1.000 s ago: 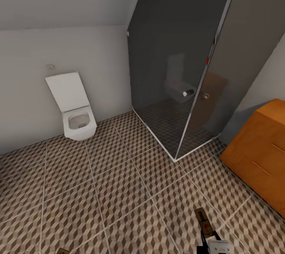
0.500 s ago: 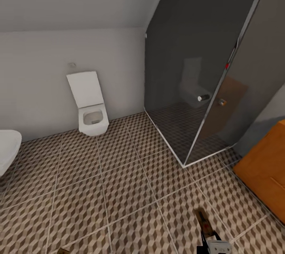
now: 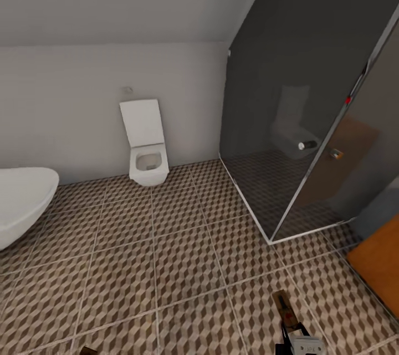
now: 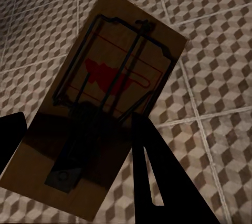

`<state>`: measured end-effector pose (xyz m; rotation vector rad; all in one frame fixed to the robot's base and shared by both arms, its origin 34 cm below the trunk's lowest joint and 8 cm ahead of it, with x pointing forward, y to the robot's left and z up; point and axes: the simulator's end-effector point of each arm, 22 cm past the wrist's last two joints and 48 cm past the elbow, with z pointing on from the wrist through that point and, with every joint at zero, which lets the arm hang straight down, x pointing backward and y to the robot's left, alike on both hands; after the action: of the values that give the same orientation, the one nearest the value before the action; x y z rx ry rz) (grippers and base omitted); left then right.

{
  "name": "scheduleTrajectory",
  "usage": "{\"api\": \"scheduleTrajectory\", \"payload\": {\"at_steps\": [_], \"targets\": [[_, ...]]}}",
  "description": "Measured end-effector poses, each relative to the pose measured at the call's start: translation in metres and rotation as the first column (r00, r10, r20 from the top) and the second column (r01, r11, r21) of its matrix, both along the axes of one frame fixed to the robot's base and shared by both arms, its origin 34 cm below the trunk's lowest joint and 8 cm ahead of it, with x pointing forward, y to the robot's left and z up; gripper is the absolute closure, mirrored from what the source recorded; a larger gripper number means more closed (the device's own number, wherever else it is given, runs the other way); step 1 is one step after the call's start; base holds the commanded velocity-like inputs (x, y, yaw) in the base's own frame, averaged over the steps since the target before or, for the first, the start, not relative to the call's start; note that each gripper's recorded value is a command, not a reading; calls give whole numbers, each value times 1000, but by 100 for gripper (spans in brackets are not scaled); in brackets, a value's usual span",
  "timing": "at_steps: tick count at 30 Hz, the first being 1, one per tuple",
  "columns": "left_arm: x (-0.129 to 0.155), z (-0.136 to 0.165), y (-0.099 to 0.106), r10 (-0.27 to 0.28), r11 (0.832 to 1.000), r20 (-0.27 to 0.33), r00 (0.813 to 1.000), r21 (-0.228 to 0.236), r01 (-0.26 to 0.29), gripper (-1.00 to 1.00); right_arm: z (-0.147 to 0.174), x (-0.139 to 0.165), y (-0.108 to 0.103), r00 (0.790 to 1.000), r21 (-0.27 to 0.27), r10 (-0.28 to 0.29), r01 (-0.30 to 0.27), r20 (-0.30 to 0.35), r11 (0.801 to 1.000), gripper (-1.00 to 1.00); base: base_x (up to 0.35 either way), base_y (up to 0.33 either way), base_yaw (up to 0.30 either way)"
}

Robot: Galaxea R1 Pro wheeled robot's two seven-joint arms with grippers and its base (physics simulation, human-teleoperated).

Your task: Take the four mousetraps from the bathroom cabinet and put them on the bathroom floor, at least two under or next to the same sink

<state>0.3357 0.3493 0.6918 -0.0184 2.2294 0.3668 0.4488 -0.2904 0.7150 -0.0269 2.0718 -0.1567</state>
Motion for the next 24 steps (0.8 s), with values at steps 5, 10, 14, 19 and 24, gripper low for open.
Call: {"api": "scheduleTrajectory", "payload": {"at_steps": [5,10,14,19,24], "targets": [[1,1,0,0,1000,4,1000,0,0,100,1,1,0,1000,0,0,0,4,1000,100,0,-122,265],[2,2,0,0,1000,8,1000,0,0,100,2,2,1,1000,1,0,0,7,1000,100,0,-122,265],[3,2,0,-1,1000,10,1000,0,1,100,3,3,1,1000,1,0,0,10,1000,100,0,-122,266],[4,3,0,-1,1000,13,1000,0,1,100,5,4,1,1000,1,0,0,13,1000,100,0,-122,268],[5,3,0,0,1000,15,1000,0,0,100,5,4,1,1000,1,0,0,15,1000,100,0,-118,226]]}}
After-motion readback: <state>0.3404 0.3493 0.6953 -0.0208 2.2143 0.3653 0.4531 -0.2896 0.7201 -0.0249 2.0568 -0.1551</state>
